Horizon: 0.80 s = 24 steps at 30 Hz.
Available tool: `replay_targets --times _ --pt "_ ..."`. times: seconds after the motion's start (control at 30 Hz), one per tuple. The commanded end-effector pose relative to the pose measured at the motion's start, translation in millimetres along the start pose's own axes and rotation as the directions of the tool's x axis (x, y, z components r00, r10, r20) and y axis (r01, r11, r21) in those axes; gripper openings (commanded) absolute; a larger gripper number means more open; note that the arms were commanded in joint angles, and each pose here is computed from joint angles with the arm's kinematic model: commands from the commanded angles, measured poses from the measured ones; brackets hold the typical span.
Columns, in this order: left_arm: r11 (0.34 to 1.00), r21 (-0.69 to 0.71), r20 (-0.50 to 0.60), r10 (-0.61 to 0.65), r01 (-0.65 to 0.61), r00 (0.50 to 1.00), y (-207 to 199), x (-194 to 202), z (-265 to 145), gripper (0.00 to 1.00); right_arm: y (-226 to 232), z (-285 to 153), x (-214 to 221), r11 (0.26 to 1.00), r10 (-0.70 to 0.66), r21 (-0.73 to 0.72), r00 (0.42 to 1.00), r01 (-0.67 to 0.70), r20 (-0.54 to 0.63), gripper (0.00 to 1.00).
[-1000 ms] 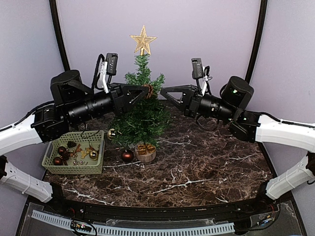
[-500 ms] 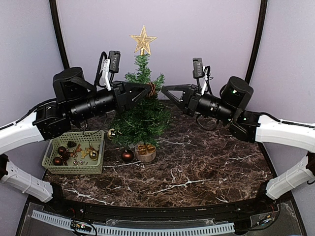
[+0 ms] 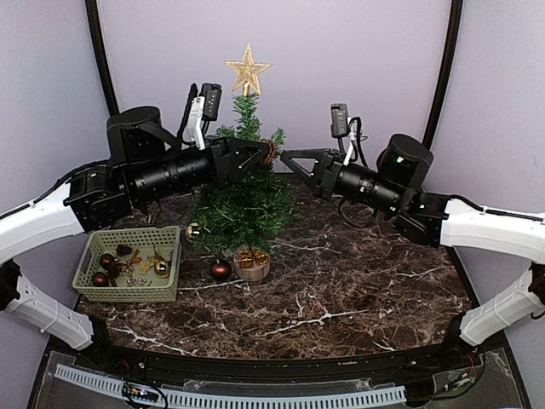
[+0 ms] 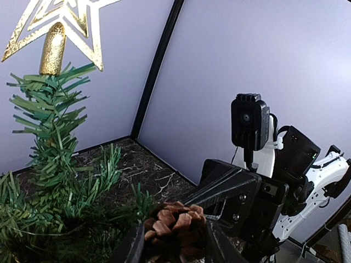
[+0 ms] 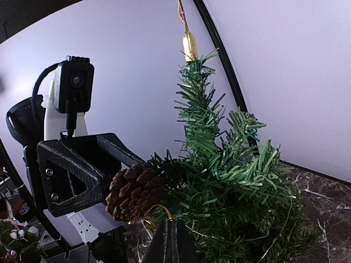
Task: Decorate the small christmas tree
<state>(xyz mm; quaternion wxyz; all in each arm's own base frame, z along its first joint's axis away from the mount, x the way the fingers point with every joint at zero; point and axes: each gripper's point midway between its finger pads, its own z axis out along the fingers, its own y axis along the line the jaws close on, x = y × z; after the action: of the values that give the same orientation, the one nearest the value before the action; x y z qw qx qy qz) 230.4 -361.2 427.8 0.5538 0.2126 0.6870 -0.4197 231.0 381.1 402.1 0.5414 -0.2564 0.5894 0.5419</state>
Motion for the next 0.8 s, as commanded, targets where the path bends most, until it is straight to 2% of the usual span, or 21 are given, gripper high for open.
replay_targets --times 0.0,0.47,0.77 --pt "0.999 -0.032 -0.005 0.003 -0.003 1.0 1 -8 -1 0.37 -7 3 -12 1.0 0.002 0.028 0.999 -0.004 0.037 0.0" --pt "0.996 -0.083 -0.007 0.009 -0.01 1.0 9 -10 2 0.37 -22 6 -13 0.998 0.024 0.057 0.998 -0.026 0.05 0.0" --pt "0.995 -0.098 -0.006 0.023 -0.023 1.0 10 -13 1 0.37 -14 7 -20 1.0 0.012 0.004 0.997 -0.012 0.075 0.0"
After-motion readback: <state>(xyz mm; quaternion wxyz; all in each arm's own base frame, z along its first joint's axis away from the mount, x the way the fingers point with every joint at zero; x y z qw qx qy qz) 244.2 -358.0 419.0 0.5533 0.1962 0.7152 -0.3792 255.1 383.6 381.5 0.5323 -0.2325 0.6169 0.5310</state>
